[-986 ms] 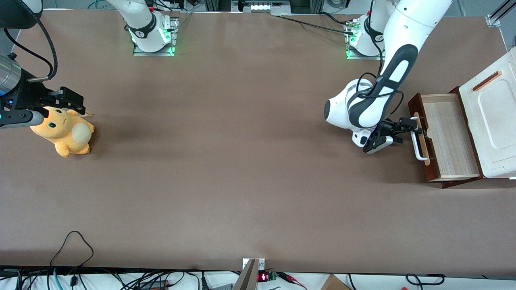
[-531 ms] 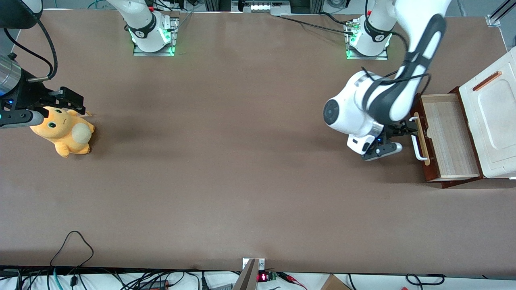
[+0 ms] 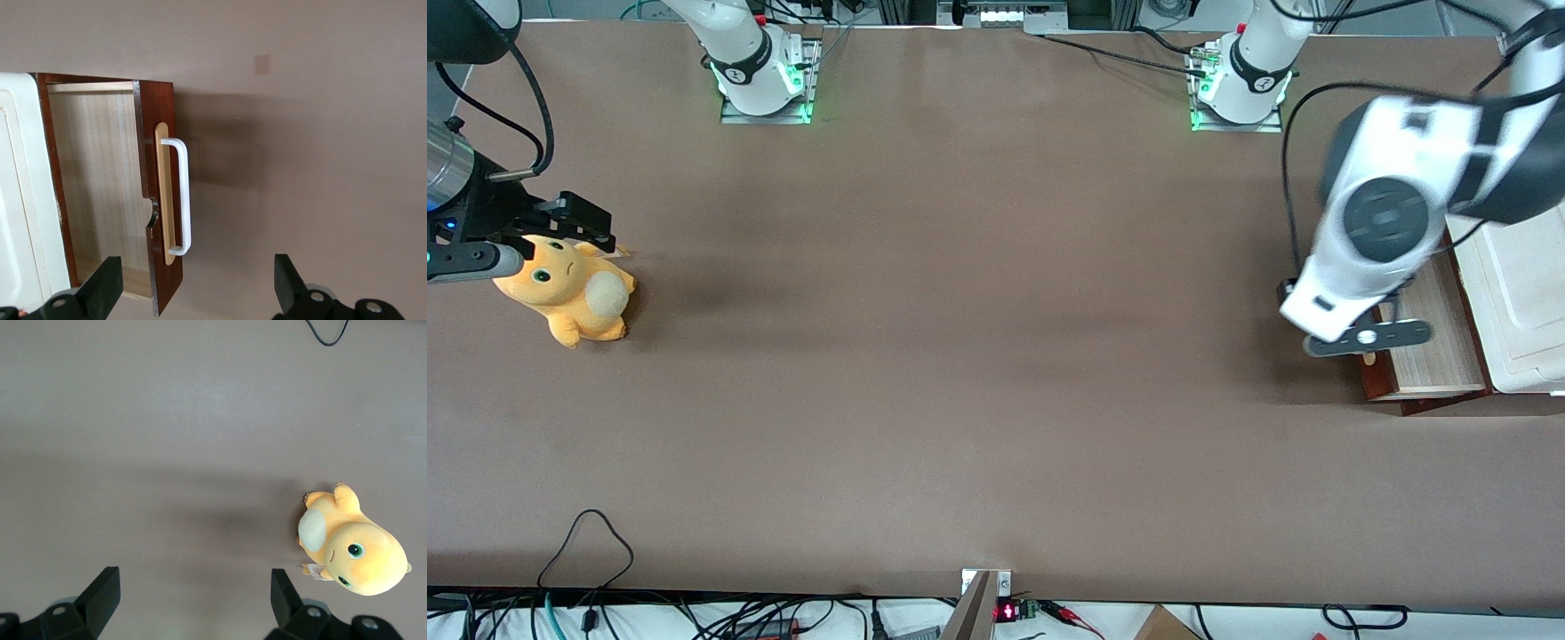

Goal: Open lower drawer with left arm only

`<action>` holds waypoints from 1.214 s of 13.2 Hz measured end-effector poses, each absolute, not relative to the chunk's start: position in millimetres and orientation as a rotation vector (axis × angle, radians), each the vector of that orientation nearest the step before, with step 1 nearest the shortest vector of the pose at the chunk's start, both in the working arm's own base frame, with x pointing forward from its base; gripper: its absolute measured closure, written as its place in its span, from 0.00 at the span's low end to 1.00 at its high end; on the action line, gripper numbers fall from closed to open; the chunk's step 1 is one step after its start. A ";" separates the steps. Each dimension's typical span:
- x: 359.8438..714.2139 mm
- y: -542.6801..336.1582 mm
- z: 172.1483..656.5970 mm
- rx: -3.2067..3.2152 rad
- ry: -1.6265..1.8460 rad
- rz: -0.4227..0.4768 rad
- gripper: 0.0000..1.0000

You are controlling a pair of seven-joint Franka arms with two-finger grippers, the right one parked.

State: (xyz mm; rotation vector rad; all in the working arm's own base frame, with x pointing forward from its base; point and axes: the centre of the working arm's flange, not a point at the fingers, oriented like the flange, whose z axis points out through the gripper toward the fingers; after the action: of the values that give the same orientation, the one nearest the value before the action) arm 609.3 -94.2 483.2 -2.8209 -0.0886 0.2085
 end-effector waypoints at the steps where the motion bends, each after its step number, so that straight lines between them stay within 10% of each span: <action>1: 607.2 -83.6 498.6 -2.872 -0.058 0.205 0.00; 16: 582.5 -53.0 544.5 -3.096 -0.076 0.194 0.00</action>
State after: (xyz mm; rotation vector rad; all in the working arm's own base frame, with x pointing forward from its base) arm 582.5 -53.0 544.5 -3.0965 -0.0762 0.1935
